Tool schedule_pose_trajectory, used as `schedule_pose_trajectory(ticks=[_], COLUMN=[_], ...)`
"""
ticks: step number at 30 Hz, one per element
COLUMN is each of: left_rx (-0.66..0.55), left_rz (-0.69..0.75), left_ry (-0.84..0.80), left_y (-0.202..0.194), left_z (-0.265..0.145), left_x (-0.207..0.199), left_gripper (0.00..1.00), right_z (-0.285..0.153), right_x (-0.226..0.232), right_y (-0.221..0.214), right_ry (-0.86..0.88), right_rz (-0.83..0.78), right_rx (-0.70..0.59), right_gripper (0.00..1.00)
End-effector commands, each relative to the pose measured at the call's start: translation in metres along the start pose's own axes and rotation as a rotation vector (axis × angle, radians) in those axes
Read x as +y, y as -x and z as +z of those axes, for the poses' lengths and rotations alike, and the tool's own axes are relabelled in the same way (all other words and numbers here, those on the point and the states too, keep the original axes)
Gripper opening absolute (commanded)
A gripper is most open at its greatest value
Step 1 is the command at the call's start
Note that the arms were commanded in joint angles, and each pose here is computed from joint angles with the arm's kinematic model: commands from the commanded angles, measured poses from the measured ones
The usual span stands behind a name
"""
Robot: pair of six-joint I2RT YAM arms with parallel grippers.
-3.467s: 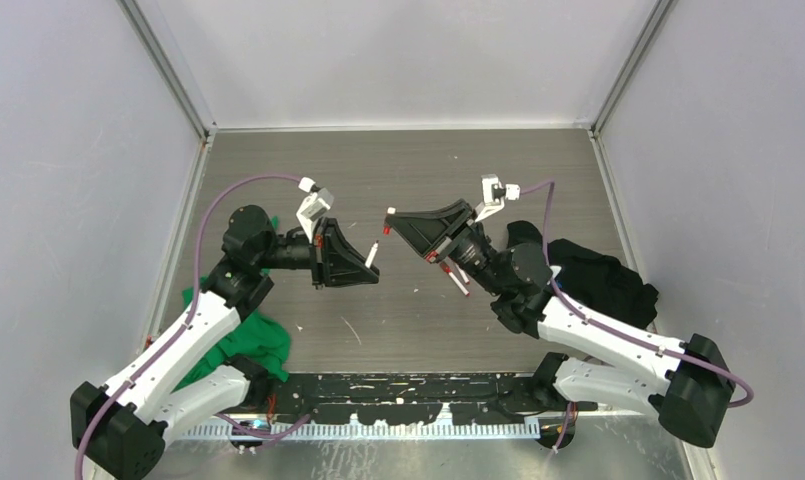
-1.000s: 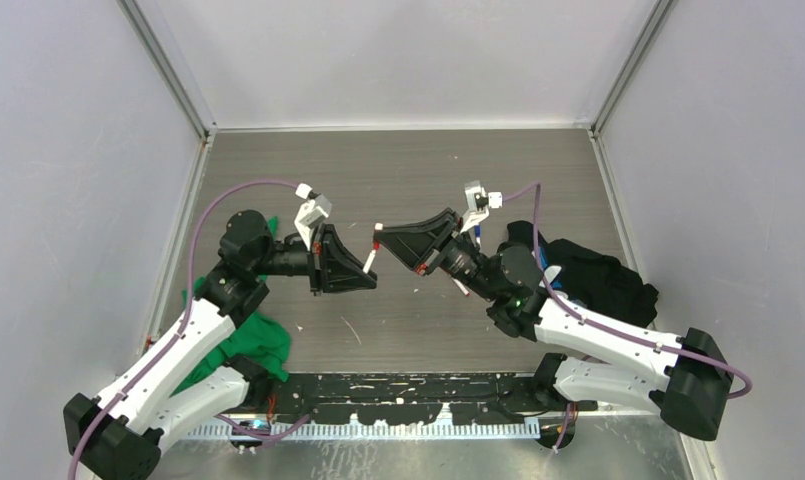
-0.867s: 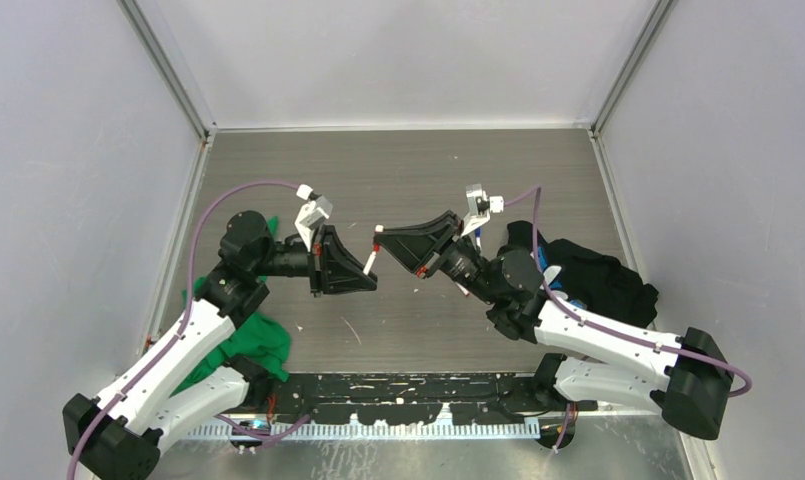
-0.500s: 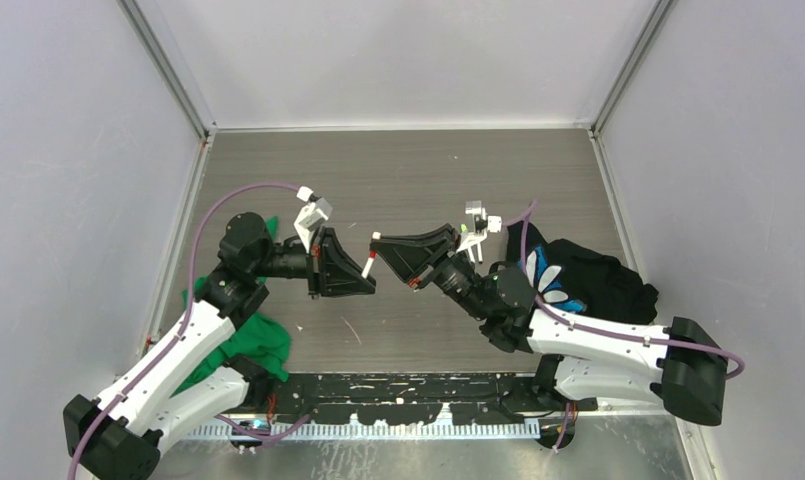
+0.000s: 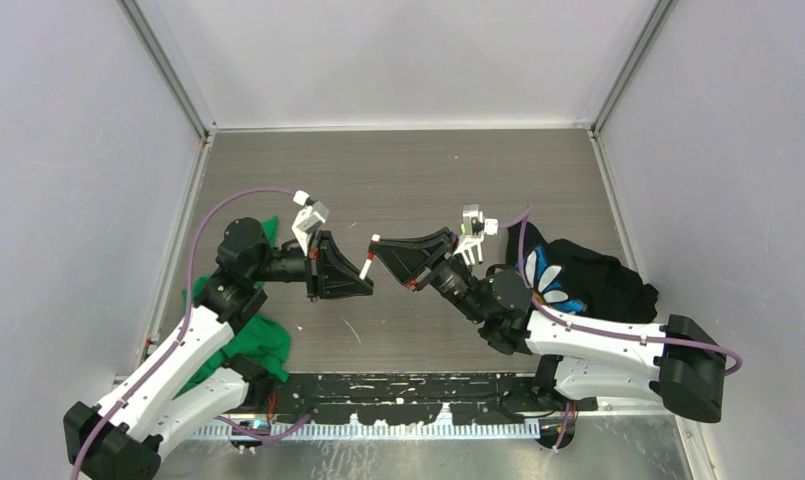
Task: Insert the pens into the pen caps
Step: Insert the pen cap onto the pen.
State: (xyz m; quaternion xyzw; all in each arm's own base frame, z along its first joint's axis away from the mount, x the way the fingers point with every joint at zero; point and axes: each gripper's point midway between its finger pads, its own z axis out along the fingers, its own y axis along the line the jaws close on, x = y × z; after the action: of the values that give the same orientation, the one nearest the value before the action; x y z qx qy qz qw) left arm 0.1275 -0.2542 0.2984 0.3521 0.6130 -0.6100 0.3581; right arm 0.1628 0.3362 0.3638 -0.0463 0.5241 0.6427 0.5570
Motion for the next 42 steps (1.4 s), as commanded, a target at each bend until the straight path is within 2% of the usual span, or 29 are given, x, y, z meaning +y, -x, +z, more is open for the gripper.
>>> schedule_pose_trajectory(ticks=[1, 7, 17, 23, 33, 42], left_rx=[-0.164, -0.175, -0.170, -0.170, -0.199, -0.206], left_rz=[0.145, 0.145, 0.116, 0.153, 0.183, 0.179], left_ry=[0.087, 0.071, 0.093, 0.052, 0.064, 0.076], left_y=[0.048, 0.051, 0.052, 0.053, 0.057, 0.059], left_z=[-0.006, -0.007, -0.007, -0.008, -0.013, -0.014], left_x=[0.004, 0.001, 0.011, 0.000, -0.003, 0.001], left_gripper=[0.00, 0.00, 0.00, 0.00, 0.00, 0.00], right_z=[-0.022, -0.044, -0.055, -0.069, -0.121, -0.147], right_x=[-0.002, 0.002, 0.005, 0.012, -0.019, -0.020], right_y=[-0.073, -0.098, -0.117, -0.142, -0.184, -0.222], right_ry=[-0.002, 0.052, 0.046, 0.098, 0.005, -0.012], right_rz=[0.034, 0.039, 0.065, 0.067, 0.092, 0.096], right_rx=[0.279, 0.363, 0.390, 0.519, 0.719, 0.851], right_gripper=[0.01, 0.01, 0.01, 0.01, 0.01, 0.01])
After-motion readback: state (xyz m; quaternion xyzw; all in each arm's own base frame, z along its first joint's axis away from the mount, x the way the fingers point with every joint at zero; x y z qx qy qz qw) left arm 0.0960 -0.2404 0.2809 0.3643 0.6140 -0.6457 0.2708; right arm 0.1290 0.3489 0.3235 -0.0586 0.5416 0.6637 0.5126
